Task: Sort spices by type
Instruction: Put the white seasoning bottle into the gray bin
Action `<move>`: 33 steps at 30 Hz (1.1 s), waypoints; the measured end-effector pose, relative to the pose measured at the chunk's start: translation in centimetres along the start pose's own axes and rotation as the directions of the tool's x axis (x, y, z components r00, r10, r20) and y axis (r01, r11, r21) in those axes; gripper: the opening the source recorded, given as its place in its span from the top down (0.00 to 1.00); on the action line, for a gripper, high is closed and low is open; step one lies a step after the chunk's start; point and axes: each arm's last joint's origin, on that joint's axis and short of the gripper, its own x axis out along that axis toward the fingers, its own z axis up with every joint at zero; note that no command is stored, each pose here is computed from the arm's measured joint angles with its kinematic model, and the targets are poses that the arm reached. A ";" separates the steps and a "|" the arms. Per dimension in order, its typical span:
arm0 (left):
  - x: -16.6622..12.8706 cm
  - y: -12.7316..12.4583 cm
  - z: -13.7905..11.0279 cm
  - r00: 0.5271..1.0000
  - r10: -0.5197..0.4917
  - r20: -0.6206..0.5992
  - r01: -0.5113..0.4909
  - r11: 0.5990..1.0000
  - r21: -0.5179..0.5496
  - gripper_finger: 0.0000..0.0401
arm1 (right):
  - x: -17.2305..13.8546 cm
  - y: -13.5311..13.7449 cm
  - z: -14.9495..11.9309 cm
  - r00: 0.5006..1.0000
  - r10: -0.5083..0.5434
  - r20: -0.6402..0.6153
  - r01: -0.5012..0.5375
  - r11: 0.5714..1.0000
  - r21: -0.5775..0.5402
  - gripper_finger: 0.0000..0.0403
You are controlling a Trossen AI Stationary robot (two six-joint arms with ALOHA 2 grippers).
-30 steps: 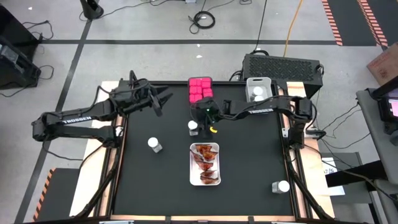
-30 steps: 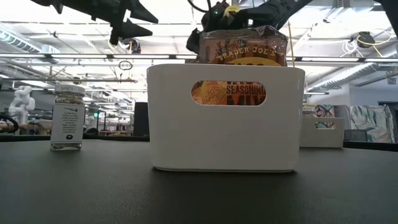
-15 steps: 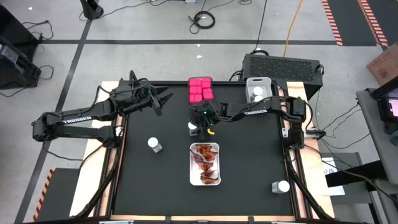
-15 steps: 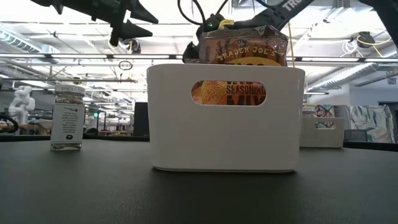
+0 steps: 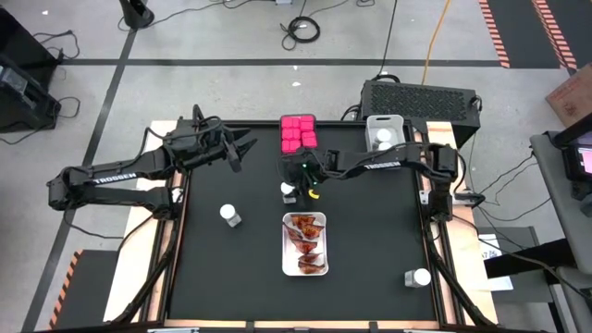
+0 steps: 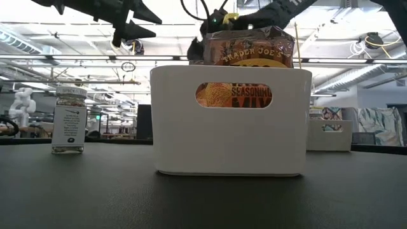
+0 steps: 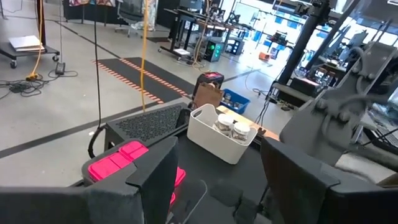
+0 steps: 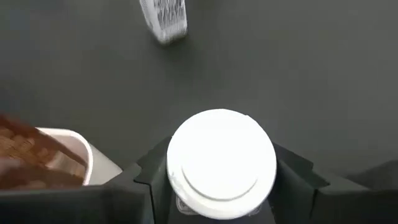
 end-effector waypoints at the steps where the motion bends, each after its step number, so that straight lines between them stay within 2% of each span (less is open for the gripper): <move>1: 0.1 0.0 0.0 1.000 0.001 -0.001 -0.001 1.000 0.000 0.42 | -0.3 -0.1 0.5 1.000 0.001 -0.001 -0.001 1.000 0.000 0.54; 5: 0.4 0.0 -0.2 1.000 0.005 -0.011 -0.005 1.000 -0.001 0.42 | -3.0 -0.8 2.4 0.999 0.011 -0.034 -0.011 1.000 -0.011 0.54; 10: 0.9 0.0 -0.5 1.000 0.012 -0.027 -0.013 1.000 -0.021 0.42 | -8.9 -2.3 4.1 0.999 0.034 -0.005 -0.034 0.999 -0.010 0.54; 16: 1.1 0.0 -0.7 0.999 0.015 -0.038 -0.016 1.000 -0.020 0.42 | -17.8 -4.9 4.3 0.988 -0.131 0.079 0.129 0.991 0.040 0.54; 19: 1.1 0.0 -0.6 1.000 0.011 -0.026 -0.011 1.000 -0.022 0.42 | -21.6 -6.1 3.3 0.957 -0.285 0.048 0.279 0.955 0.099 0.54; 23: 1.1 -0.1 -0.4 1.000 0.004 0.003 -0.004 1.000 -0.027 0.42 | -25.4 -8.2 1.3 0.890 -0.453 -0.050 0.452 0.863 0.227 0.53; 25: 1.1 -0.1 -0.3 1.000 0.004 0.010 -0.004 1.000 -0.028 0.42 | -26.6 -9.3 0.1 0.853 -0.509 -0.115 0.518 0.797 0.311 0.53; 30: 1.1 -0.1 -0.3 1.000 0.012 0.015 -0.012 0.999 -0.030 0.42 | -27.7 -12.2 -3.4 0.743 -0.621 -0.250 0.655 0.595 0.466 0.53; 33: 1.1 -0.1 -0.3 1.000 0.013 0.015 -0.012 0.999 -0.053 0.42 | -27.4 -13.4 -5.6 0.651 -0.685 -0.327 0.733 0.456 0.505 0.53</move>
